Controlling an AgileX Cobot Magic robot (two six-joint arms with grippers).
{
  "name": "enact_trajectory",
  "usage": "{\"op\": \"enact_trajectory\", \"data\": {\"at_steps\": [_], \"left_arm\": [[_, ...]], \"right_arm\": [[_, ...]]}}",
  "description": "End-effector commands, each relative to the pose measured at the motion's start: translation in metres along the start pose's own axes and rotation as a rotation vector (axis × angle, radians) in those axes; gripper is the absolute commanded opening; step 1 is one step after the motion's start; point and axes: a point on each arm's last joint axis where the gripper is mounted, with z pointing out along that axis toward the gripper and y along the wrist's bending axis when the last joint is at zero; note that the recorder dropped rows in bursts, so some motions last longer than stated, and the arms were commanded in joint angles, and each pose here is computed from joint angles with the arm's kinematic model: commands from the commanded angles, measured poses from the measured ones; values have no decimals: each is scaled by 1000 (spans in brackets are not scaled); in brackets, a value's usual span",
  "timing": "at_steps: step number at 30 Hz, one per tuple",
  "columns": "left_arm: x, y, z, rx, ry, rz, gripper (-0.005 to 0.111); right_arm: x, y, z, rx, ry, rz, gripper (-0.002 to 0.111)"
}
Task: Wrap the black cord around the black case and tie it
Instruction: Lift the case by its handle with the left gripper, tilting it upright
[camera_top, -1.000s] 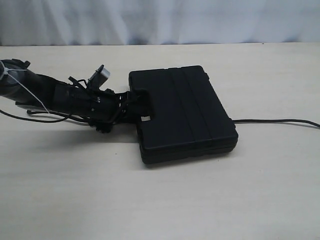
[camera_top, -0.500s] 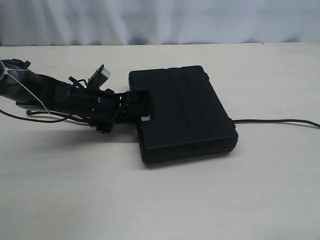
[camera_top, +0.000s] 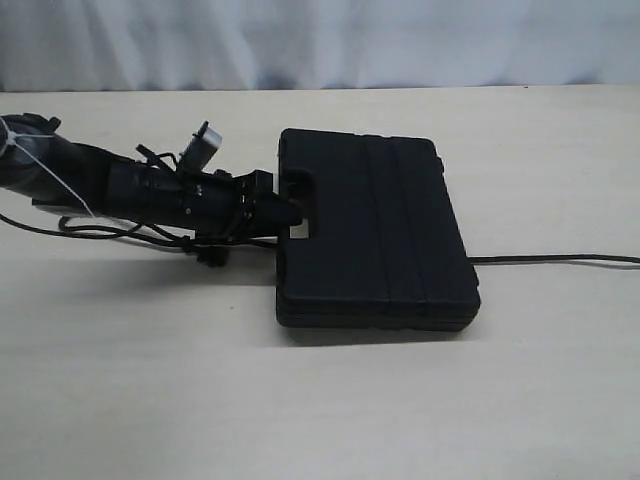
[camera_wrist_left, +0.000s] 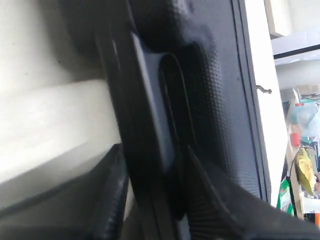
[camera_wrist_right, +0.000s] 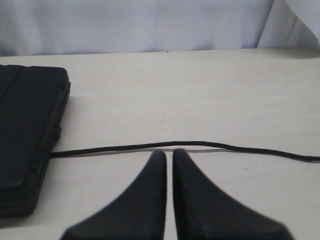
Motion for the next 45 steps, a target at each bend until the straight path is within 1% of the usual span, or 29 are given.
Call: {"op": "enact_trajectory", "data": {"at_steps": [1,2,3,4,5,6,7,10,11,15,17,21,32,39,41,45], "left_arm": [[-17,-38,-21,-44,-19,119,0],[-19,-44,-25,-55,-23,133,0],[-23,-59,-36,-79,-35,165,0],[-25,-65,-42,-91,-40,179,0],[-28,-78,-52,-110,-50,203,0],[-29,-86,-59,-135,-51,213,0],[-29,-91,-64,-154,-48,226,0],[-29,-108,-77,-167,-52,238,0],[-29,-112,-80,-166,-55,246,0],[-24,-139,-82,-153,-72,306,0],[-19,-143,-76,-166,-52,320,0],[-8,-150,-61,-226,-17,378,0],[7,-183,-38,-187,0,454,0],[18,-193,-28,-189,16,499,0],[19,-195,-26,-198,11,497,0],[16,-192,-27,-240,-11,457,0]], "right_arm": [[0,0,0,3,-5,10,4],[0,0,0,3,-5,10,4],[0,0,0,3,-5,10,4],[0,0,0,3,-5,10,4],[0,0,0,3,-5,10,4],[0,0,0,3,-5,10,4],[0,0,0,3,-5,10,4],[0,0,0,3,-5,10,4],[0,0,0,3,-5,10,4],[0,0,0,3,-5,10,4],[0,0,0,3,-5,10,4],[0,0,0,3,-5,10,4],[0,0,0,3,-5,10,4],[0,0,0,3,-5,10,4],[0,0,0,3,-5,10,4],[0,0,0,3,-5,10,4]]}}
